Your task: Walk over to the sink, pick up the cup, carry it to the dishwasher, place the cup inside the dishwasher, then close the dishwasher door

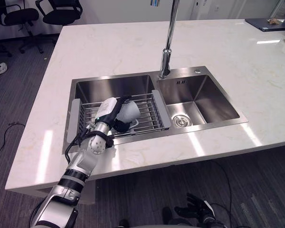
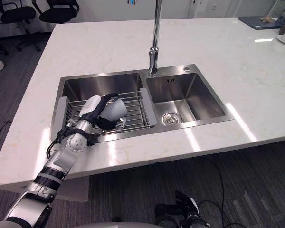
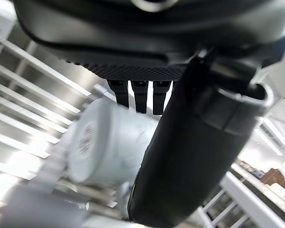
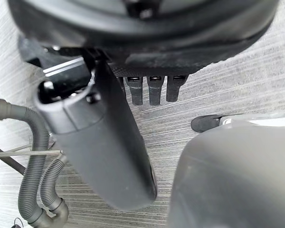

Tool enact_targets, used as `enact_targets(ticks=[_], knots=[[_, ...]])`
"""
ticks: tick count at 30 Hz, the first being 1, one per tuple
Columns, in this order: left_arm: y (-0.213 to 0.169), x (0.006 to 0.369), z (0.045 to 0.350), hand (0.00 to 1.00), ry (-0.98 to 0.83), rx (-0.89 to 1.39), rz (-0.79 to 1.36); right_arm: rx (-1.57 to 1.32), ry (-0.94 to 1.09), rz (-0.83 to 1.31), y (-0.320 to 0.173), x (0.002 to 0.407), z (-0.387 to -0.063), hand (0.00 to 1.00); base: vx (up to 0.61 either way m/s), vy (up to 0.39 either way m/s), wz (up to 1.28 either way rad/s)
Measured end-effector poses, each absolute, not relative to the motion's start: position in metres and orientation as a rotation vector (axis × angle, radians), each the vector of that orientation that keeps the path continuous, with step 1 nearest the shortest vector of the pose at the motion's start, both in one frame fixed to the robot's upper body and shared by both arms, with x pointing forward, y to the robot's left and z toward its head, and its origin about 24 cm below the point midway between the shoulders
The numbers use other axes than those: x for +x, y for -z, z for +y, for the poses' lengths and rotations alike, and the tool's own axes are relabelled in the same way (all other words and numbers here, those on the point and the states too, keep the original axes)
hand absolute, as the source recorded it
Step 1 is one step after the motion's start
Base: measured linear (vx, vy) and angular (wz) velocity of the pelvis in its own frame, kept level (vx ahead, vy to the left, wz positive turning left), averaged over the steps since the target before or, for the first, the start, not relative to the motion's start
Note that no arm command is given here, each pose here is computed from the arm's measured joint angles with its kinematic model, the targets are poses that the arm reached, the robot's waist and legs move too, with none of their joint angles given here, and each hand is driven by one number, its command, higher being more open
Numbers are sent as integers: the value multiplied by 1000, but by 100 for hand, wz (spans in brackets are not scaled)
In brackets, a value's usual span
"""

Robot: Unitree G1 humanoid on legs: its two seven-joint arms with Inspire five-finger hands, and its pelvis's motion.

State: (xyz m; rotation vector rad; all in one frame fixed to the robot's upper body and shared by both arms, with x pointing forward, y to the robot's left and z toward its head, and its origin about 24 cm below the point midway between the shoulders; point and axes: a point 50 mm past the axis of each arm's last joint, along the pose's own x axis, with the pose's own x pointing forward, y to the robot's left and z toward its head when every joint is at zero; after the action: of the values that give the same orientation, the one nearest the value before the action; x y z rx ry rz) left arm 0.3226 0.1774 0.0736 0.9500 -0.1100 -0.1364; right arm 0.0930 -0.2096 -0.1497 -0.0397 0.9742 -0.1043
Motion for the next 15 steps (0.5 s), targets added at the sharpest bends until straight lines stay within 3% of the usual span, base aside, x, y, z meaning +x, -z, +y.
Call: enact_targets(ticks=[15], knots=[[-69, 321, 190, 90, 118, 902, -46, -45, 95, 980, 150, 92, -210, 90, 0, 0, 0]])
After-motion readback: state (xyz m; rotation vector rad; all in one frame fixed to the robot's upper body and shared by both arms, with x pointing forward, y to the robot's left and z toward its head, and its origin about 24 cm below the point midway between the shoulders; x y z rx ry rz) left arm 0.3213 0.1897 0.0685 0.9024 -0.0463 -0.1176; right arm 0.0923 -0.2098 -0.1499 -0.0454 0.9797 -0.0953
